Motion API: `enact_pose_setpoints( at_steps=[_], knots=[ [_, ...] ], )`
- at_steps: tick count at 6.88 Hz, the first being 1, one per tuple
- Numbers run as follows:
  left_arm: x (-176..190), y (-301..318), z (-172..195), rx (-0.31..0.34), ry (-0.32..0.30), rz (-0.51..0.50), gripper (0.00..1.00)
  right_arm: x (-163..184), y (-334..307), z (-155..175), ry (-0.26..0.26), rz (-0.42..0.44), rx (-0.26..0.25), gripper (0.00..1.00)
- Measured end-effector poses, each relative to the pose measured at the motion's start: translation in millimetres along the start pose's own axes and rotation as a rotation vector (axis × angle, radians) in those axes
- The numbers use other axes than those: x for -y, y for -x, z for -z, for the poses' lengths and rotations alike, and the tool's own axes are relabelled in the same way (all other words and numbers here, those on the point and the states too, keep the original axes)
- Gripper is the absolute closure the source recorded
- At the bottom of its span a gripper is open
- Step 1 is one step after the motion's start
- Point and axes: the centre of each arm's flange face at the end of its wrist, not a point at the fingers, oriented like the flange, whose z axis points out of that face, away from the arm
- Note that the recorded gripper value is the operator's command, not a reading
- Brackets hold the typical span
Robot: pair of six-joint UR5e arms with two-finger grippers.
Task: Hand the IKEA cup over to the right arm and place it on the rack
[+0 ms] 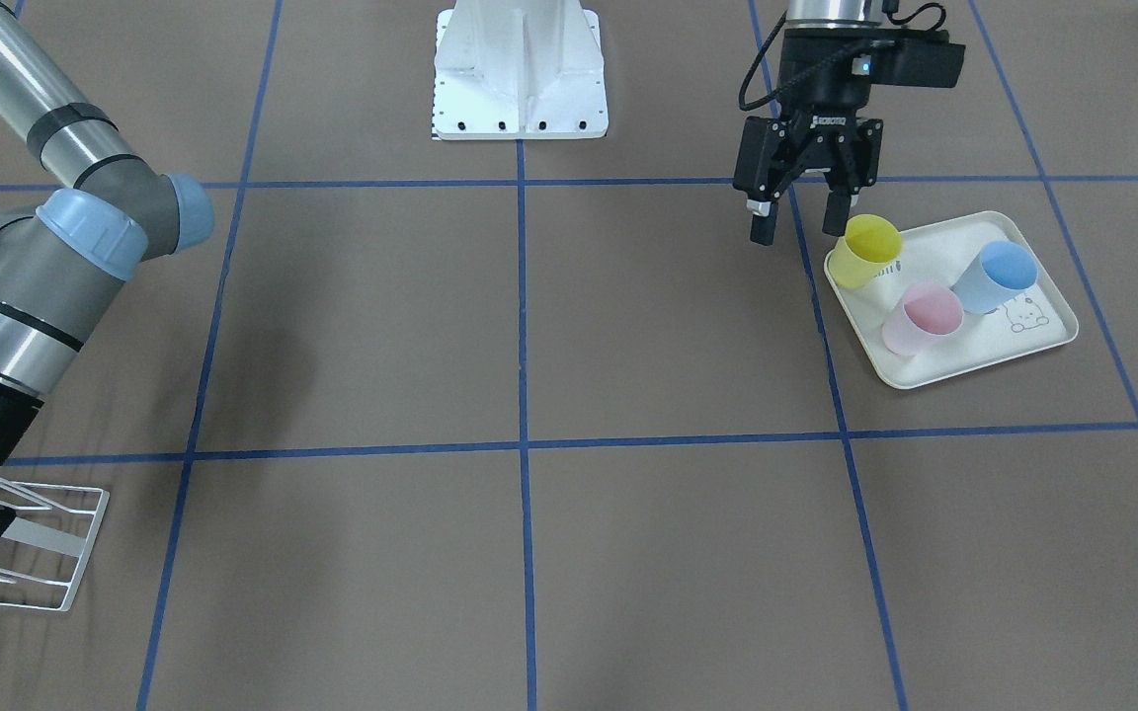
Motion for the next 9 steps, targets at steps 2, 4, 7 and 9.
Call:
enact_pose_setpoints(
  at_steps=[2, 4, 7, 9],
  knots=[
    [4, 2, 1, 0.006, 0.003, -0.002, 0.00, -5, -1, 1, 0.008, 0.010, 0.002, 1.00],
    [4, 2, 1, 0.007, 0.003, -0.002, 0.00, -16, -15, -1, 0.022, 0.024, -0.007, 1.00],
    [4, 1, 1, 0.005, 0.003, -0.001, 0.00, -29, -31, -4, 0.058, 0.035, -0.012, 1.00],
    [4, 0, 1, 0.004, 0.005, -0.001, 0.00, -34, -36, -7, 0.087, 0.040, -0.010, 1.00]
  ],
)
